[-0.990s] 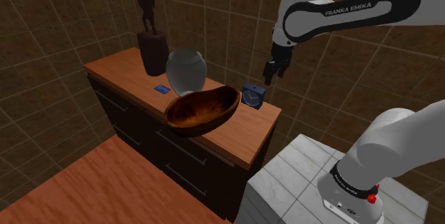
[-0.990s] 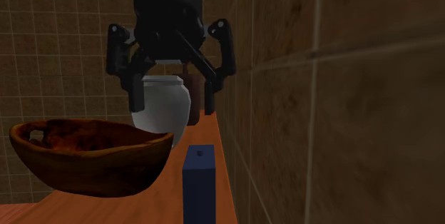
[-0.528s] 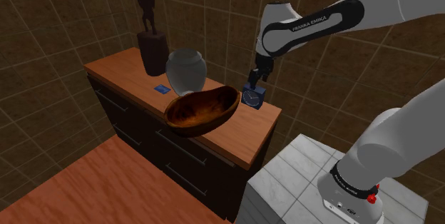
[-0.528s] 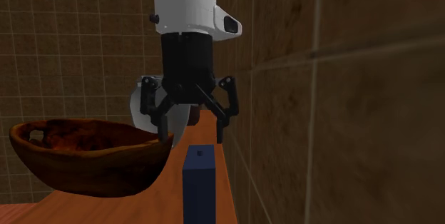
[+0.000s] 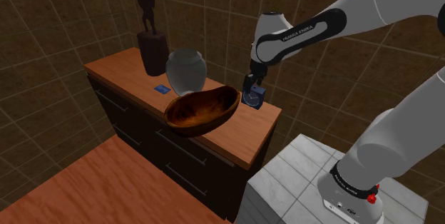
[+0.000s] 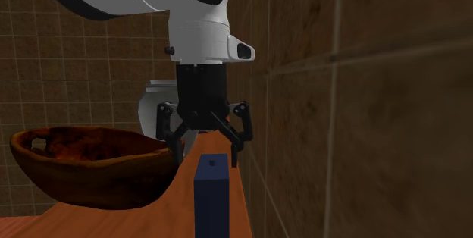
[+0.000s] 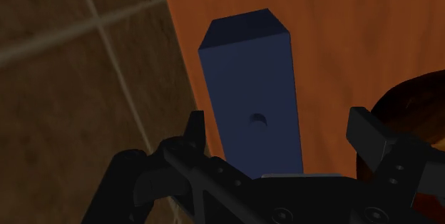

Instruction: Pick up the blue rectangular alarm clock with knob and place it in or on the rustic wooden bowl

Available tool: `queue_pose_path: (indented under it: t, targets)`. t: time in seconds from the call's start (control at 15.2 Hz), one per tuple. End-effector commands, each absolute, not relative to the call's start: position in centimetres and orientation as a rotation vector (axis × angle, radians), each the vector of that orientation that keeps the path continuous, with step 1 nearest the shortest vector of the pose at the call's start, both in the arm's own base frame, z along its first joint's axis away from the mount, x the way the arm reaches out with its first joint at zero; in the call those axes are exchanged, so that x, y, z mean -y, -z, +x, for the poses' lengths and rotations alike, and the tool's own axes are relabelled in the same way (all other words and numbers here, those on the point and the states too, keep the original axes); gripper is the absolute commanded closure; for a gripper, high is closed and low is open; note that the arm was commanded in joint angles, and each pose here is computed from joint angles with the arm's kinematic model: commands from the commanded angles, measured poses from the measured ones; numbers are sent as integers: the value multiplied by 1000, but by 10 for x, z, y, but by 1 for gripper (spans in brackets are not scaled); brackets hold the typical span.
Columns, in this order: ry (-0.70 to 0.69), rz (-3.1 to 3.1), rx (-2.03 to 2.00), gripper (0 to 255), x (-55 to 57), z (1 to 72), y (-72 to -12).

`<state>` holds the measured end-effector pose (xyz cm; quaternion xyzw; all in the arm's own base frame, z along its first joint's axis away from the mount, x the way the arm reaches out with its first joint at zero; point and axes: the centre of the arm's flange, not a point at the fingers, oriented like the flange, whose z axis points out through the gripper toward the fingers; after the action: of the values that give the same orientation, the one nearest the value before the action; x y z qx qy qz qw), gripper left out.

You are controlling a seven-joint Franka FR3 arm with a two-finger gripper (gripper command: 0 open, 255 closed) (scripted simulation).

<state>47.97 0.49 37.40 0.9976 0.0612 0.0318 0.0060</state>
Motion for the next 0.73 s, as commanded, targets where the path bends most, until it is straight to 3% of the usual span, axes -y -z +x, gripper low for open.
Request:
queue_pose_path:
  t: [0.0, 0.46, 0.53, 0.66]
  targets:
    - [-19, 3134, -142, 0, 11, 476, -346]
    - [-19, 3134, -142, 0, 11, 476, -346]
    - [-19, 3134, -142, 255, 12, 476, -345]
    - [-18, 3134, -142, 255, 8, 473, -347]
